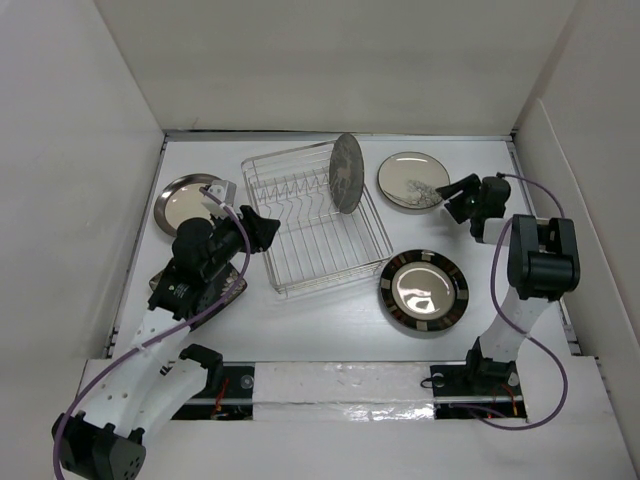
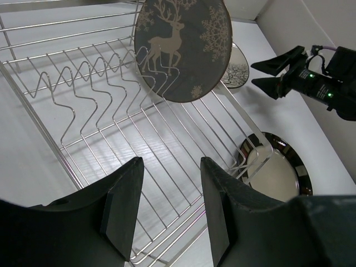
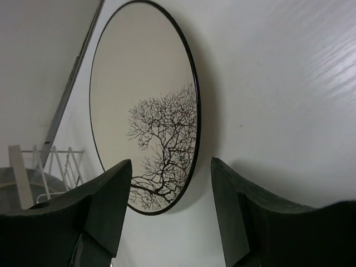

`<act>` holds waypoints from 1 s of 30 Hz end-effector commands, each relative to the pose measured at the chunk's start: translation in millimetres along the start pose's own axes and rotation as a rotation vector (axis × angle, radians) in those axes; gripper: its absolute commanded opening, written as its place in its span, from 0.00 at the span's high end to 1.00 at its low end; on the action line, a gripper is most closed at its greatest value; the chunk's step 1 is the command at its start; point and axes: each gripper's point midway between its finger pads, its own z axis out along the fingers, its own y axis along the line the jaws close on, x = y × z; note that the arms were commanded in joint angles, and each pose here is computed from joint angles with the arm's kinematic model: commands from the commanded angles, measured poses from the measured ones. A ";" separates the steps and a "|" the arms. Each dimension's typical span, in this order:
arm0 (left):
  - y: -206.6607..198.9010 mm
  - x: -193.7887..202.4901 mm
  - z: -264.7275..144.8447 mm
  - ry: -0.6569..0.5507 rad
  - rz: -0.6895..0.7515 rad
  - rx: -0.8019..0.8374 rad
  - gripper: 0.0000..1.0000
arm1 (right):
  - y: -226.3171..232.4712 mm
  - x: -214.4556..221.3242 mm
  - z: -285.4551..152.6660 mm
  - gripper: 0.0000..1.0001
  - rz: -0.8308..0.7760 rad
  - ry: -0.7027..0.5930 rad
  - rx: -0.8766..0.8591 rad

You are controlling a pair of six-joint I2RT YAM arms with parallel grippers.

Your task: Load the plates into the dish rack

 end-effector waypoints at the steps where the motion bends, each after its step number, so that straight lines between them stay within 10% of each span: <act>1: -13.9 -26.6 -3.6 -0.073 0.035 0.041 0.58 | 36.2 6.4 9.8 0.36 0.092 0.044 -0.168; 11: -11.2 -28.3 -2.5 -0.074 0.041 0.024 0.58 | 28.9 26.9 34.8 0.55 0.199 0.126 -0.184; 17: -8.8 -29.2 -0.5 -0.076 0.041 0.011 0.58 | 31.0 14.6 29.9 1.00 0.261 0.055 -0.231; 30: -9.4 -25.6 3.3 -0.059 0.041 0.021 0.58 | 134.3 -92.9 -95.0 1.00 -0.021 -0.420 -0.317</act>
